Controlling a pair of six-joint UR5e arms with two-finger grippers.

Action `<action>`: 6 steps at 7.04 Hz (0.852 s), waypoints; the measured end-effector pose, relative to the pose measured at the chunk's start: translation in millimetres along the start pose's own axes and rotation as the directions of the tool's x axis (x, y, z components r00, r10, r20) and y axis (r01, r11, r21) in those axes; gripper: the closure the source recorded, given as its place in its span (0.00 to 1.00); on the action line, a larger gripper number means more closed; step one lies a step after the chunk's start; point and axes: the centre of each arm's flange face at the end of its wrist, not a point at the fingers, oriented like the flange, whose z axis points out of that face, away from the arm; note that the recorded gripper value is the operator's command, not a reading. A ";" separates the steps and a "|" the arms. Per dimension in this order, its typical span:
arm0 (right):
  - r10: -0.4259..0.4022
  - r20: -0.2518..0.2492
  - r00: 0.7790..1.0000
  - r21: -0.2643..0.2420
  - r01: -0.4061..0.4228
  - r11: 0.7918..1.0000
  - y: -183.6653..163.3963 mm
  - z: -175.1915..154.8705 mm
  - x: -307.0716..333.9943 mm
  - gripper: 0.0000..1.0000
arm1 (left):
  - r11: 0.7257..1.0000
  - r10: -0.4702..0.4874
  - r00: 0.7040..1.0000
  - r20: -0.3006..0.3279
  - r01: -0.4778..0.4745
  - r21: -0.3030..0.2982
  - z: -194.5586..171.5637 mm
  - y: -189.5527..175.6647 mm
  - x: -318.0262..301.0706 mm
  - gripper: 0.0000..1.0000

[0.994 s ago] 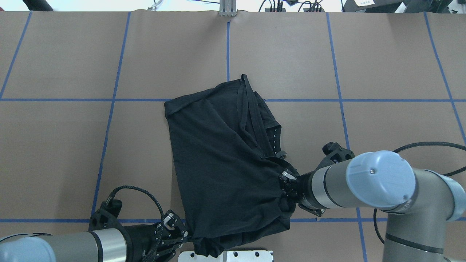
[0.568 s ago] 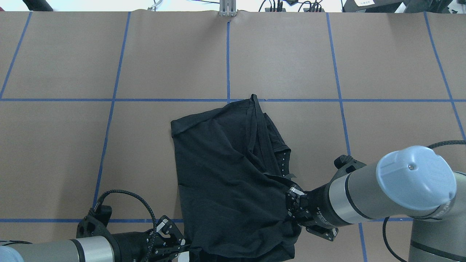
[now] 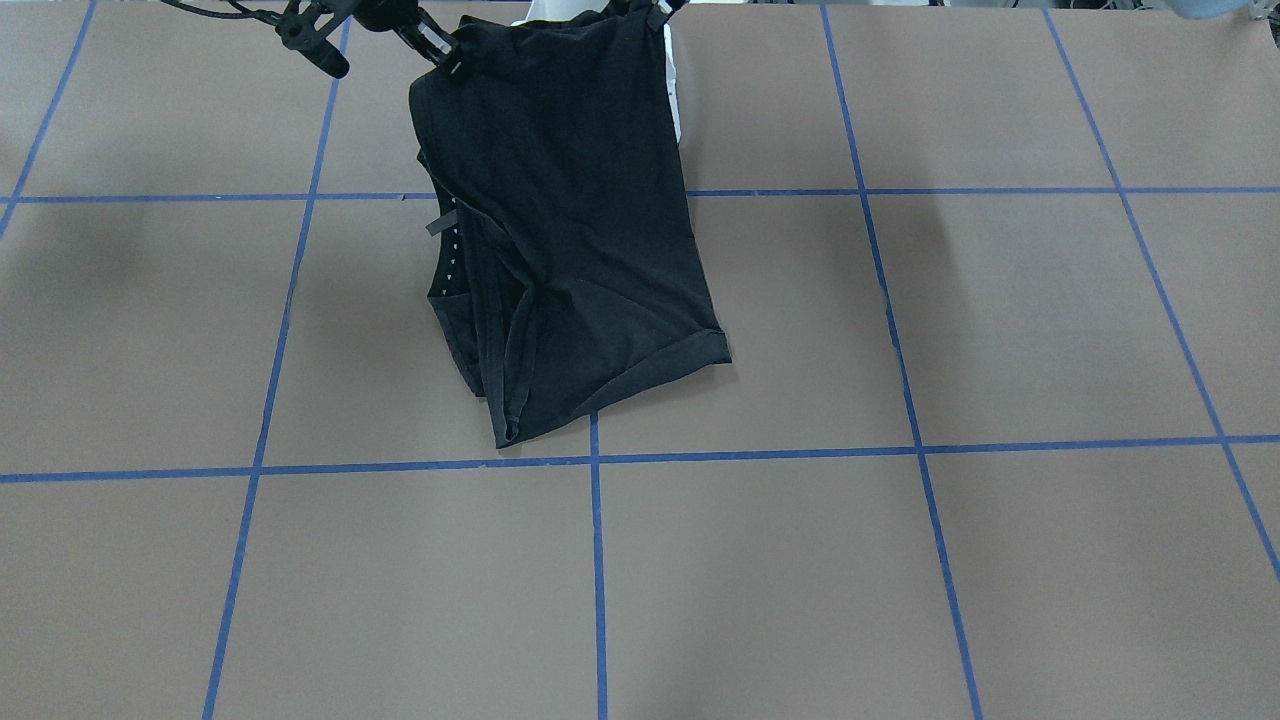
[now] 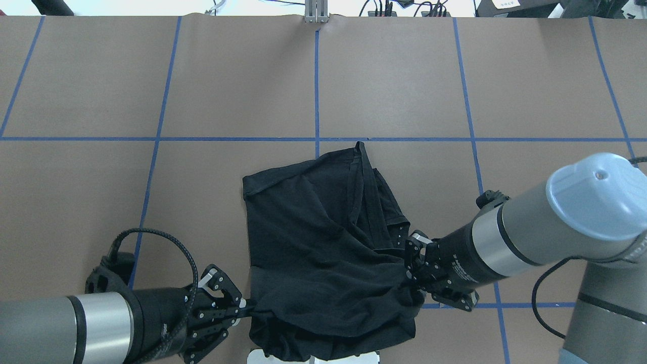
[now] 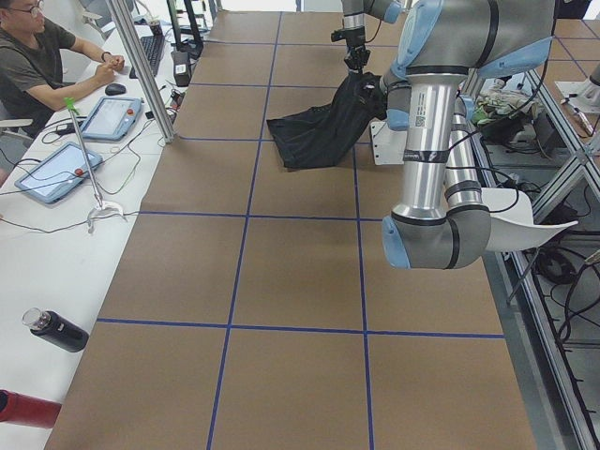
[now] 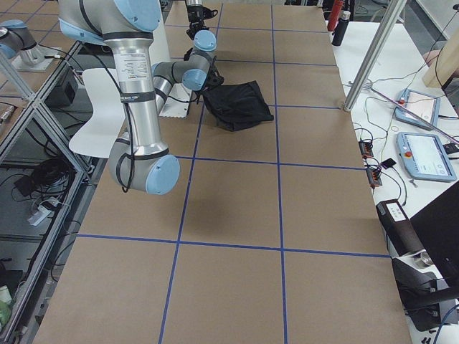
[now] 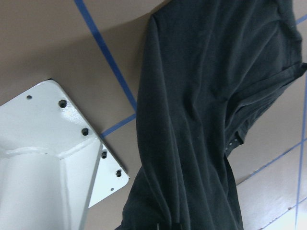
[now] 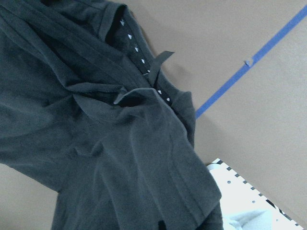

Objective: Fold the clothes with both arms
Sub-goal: 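Grasp the near edge with both grippers and lift it, then fold the lifted edge away from the robot over the shirt with both grippers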

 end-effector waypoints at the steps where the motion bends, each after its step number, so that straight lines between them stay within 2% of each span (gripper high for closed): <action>1: 0.019 0.022 1.000 0.022 -0.019 1.000 -13.1 4.7 -29.5 1.00 | 0.999 0.032 0.999 -0.007 -0.032 0.030 4.0 -11.2 15.4 1.00; 3: 0.025 0.032 0.999 0.066 -0.027 0.997 -46.2 17.3 -79.7 1.00 | 0.988 0.092 0.996 0.001 -0.091 0.125 39.3 -41.0 36.7 1.00; 6: -0.034 -0.002 0.999 0.117 0.034 0.993 -81.1 48.9 -128.6 1.00 | 0.966 0.131 0.991 -0.003 -0.127 0.224 77.6 -76.5 67.5 1.00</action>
